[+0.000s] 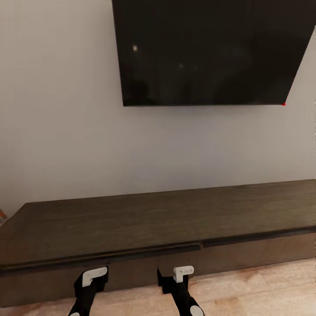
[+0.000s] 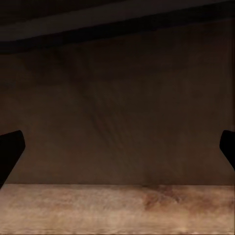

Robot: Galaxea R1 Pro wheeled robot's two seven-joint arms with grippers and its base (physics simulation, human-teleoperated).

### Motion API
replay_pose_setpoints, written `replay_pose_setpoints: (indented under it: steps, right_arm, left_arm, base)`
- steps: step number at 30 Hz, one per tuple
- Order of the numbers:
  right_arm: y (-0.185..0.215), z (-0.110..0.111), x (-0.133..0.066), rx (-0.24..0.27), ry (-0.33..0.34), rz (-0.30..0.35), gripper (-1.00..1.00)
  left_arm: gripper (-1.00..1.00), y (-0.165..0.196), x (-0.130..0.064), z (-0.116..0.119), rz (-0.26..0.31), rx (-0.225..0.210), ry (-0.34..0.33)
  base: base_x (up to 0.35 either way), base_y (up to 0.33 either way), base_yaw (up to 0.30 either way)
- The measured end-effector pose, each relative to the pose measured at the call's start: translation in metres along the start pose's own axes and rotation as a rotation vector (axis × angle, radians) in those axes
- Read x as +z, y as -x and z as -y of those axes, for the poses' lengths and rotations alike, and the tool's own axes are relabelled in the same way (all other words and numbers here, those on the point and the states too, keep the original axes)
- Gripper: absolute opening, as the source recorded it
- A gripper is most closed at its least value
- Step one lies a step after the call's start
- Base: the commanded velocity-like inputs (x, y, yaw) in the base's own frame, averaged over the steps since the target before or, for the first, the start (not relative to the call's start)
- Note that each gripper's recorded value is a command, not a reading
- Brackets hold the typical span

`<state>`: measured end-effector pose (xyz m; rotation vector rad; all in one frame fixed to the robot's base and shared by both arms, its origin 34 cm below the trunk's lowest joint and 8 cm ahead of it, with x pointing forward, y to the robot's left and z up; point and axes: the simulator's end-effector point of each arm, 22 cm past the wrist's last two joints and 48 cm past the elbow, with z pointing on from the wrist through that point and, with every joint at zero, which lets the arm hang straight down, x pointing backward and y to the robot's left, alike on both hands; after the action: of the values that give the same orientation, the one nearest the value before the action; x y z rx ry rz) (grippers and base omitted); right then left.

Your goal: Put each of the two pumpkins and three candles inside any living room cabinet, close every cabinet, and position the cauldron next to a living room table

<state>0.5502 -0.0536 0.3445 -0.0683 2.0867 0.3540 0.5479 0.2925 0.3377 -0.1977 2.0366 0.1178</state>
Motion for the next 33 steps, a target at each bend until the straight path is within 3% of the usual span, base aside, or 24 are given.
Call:
replay_pose_setpoints:
  steps: [21,28,33]
  right_arm:
    - [0.002,0.001,0.000,0.002,-0.005,0.004,1.00]
    - [0.038,-0.003,0.005,0.022,-0.019,0.064,1.00]
    - [0.047,-0.009,0.008,0.017,-0.020,0.022,1.00]
  left_arm:
    - [1.00,0.007,0.001,0.004,0.013,-0.006,-0.009]
    - [1.00,0.077,0.003,0.041,0.125,-0.061,-0.089]
    - [1.00,0.080,0.003,0.052,0.019,-0.043,-0.076]
  base:
    - [-0.322,0.000,0.000]
    - [-0.058,0.000,0.000]
    - [-0.006,0.000,0.000]
